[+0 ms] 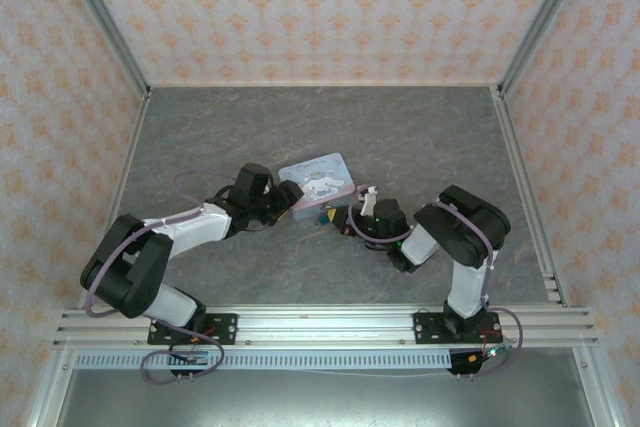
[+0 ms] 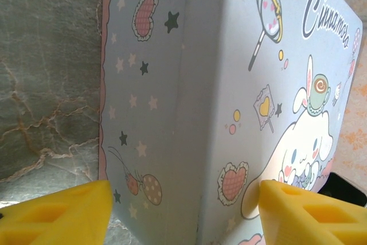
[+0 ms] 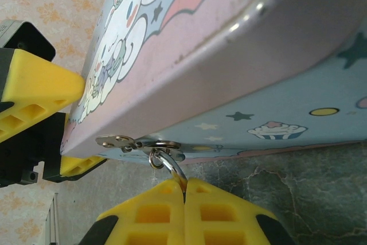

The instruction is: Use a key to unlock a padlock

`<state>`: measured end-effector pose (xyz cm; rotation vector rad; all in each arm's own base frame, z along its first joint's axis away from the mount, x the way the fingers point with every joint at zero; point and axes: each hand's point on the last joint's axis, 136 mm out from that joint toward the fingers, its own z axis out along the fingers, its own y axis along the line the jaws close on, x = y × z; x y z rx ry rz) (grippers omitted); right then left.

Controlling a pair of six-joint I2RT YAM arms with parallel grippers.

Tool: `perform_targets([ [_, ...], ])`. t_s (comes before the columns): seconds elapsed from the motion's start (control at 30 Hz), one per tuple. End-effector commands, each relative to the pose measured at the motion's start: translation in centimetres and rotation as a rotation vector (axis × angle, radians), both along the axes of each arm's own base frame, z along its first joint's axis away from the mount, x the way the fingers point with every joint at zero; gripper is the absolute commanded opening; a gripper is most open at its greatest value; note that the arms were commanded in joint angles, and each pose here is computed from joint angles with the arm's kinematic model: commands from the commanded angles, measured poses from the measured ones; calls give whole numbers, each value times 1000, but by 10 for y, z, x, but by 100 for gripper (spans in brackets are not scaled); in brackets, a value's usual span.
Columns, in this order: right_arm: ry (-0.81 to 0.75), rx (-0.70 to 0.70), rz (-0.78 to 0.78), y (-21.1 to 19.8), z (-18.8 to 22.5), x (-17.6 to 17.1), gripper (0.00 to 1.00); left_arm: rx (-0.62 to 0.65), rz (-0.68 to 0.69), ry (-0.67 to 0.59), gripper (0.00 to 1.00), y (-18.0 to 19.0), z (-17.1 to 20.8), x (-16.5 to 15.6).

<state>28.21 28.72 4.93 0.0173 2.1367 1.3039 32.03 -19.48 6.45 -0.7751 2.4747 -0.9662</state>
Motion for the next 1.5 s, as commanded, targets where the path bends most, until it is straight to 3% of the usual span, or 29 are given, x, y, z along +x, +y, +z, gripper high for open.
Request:
perform_targets([
  [0.0, -74, 44, -35, -3, 26, 7, 0, 99, 2, 107, 68, 17, -28, -26],
  [0.27, -65, 20, -51, -12, 21, 6, 0, 85, 0, 83, 72, 14, -19, -21],
  [0.7, -70, -71, -62, -35, 27, -5, 0, 157, 22, -40, 94, 29, 23, -10],
  [1.1, -4, -291, 152, -41, 54, -47, 0, 348, -38, -206, 98, 59, 77, -20],
  [1.47, 209, -421, 344, -35, 68, -93, 0, 357, -48, -378, 98, 68, 106, -30],
])
